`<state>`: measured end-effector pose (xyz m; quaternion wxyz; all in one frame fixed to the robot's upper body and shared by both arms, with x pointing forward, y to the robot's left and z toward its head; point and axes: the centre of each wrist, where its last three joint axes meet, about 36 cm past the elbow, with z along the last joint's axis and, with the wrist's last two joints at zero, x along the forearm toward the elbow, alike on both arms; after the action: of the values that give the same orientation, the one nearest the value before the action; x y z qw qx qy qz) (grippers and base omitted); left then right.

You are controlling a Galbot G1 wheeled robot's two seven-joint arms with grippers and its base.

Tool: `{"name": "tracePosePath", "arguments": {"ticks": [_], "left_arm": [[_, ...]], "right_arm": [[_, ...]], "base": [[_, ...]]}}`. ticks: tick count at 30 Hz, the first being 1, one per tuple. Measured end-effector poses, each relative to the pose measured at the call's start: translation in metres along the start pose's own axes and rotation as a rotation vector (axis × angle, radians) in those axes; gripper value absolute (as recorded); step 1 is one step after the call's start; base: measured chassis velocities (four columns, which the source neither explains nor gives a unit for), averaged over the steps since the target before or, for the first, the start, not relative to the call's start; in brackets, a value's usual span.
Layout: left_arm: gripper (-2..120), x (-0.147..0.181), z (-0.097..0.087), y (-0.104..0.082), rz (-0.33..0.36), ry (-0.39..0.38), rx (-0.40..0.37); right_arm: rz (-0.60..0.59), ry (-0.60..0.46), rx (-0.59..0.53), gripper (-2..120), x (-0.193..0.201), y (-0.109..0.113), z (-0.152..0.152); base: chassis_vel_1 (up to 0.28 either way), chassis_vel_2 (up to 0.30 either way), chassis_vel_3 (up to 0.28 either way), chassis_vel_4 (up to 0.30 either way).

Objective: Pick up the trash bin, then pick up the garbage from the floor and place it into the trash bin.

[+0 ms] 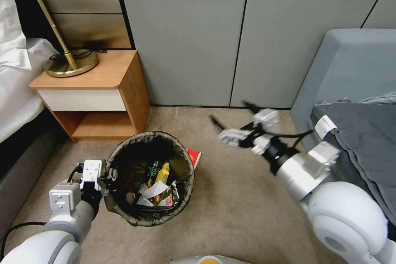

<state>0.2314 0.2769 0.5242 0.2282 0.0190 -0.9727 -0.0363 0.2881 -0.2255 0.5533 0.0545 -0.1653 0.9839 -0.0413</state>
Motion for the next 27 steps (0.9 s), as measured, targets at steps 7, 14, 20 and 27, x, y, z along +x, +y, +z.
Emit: {"name": "tracePosePath", "arguments": {"ticks": [7, 14, 20, 27], "left_arm": [[0, 0.001, 0.002, 0.0, -0.003, 0.005, 0.004], [0, 0.002, 0.005, -0.001, -0.008, 0.016, 0.004], [0, 0.002, 0.004, -0.001, -0.004, 0.025, 0.002], [0, 0.002, 0.004, -0.001, 0.009, 0.04, -0.002]], "right_arm": [[0.204, 0.032, 0.102, 100, 0.058, 0.004, 0.064], [0.254, 0.023, 0.099, 100, 0.085, 0.027, 0.086], [0.282, 0.027, 0.095, 100, 0.1, 0.03, 0.087], [0.292, 0.025, 0.083, 100, 0.102, 0.03, 0.085]], "base": [[0.0, 0.0, 0.0, 0.0], [0.0, 0.0, 0.0, 0.0], [0.0, 0.0, 0.0, 0.0], [0.0, 0.0, 0.0, 0.0]]}}
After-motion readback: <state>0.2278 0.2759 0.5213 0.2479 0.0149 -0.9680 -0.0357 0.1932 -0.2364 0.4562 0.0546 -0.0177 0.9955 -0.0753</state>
